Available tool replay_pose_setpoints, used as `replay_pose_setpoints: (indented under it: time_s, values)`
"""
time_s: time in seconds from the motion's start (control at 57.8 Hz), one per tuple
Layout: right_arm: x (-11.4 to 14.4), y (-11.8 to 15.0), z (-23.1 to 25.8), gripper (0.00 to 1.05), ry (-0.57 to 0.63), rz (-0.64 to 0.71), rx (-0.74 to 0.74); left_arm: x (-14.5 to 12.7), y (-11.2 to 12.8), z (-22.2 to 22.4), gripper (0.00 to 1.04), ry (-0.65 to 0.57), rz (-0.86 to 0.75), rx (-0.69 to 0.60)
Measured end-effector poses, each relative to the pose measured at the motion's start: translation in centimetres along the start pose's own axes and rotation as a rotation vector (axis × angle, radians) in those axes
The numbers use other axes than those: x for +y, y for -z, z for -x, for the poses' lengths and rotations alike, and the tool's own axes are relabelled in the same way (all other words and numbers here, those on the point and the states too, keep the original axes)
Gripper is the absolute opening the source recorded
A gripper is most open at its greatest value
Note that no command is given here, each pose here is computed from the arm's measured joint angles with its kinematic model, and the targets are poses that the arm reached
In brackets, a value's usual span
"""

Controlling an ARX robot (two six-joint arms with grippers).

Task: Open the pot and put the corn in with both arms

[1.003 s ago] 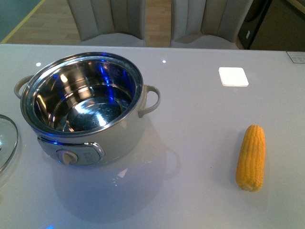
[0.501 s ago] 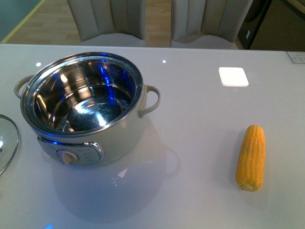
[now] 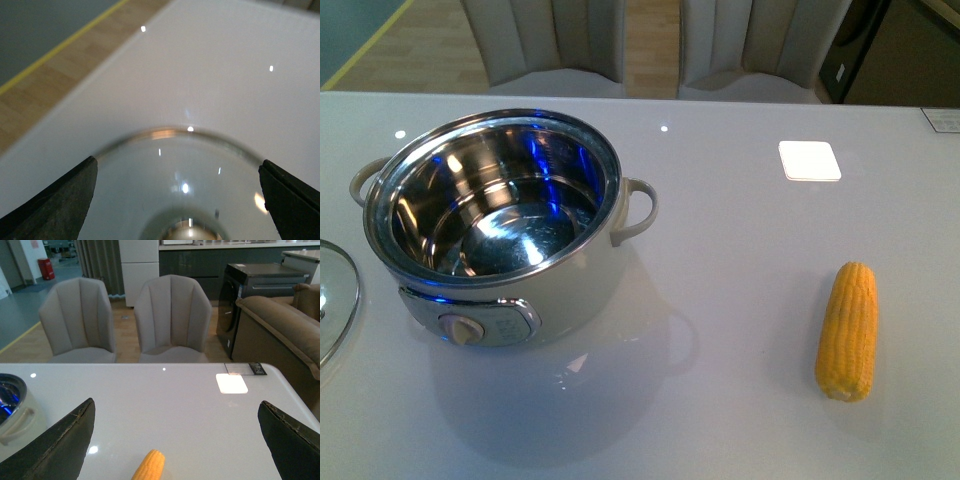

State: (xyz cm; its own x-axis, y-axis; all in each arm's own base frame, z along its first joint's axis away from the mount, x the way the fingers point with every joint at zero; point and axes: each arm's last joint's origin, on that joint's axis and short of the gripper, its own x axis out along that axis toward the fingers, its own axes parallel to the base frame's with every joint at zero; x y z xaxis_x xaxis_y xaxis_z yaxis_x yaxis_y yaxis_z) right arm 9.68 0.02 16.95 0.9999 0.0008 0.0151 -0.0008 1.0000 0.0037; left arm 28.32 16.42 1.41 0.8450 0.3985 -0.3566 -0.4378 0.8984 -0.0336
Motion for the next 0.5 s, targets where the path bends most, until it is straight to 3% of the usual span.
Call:
replay_pose_setpoints:
  time_s: [0.121, 0.242, 0.398, 0.501]
  values:
    - [0.0, 0.0, 0.0, 0.96, 0.0, 0.0, 0.0, 0.6, -5.5, 1.3, 0.98, -0.018, 0.047, -0.096]
    - [0.0, 0.0, 0.0, 0.96, 0.0, 0.0, 0.0, 0.2, -9.0, 3.4, 0.98, 0.023, 0.075, -0.129]
    - [0.0, 0.0, 0.0, 0.96, 0.0, 0.0, 0.0, -2.5, -14.3, 8.8, 0.98, 0.169, 0.116, -0.189]
    - [0.0, 0.0, 0.0, 0.96, 0.0, 0.0, 0.0, -4.9, -16.2, 13.4, 0.98, 0.317, 0.143, -0.214]
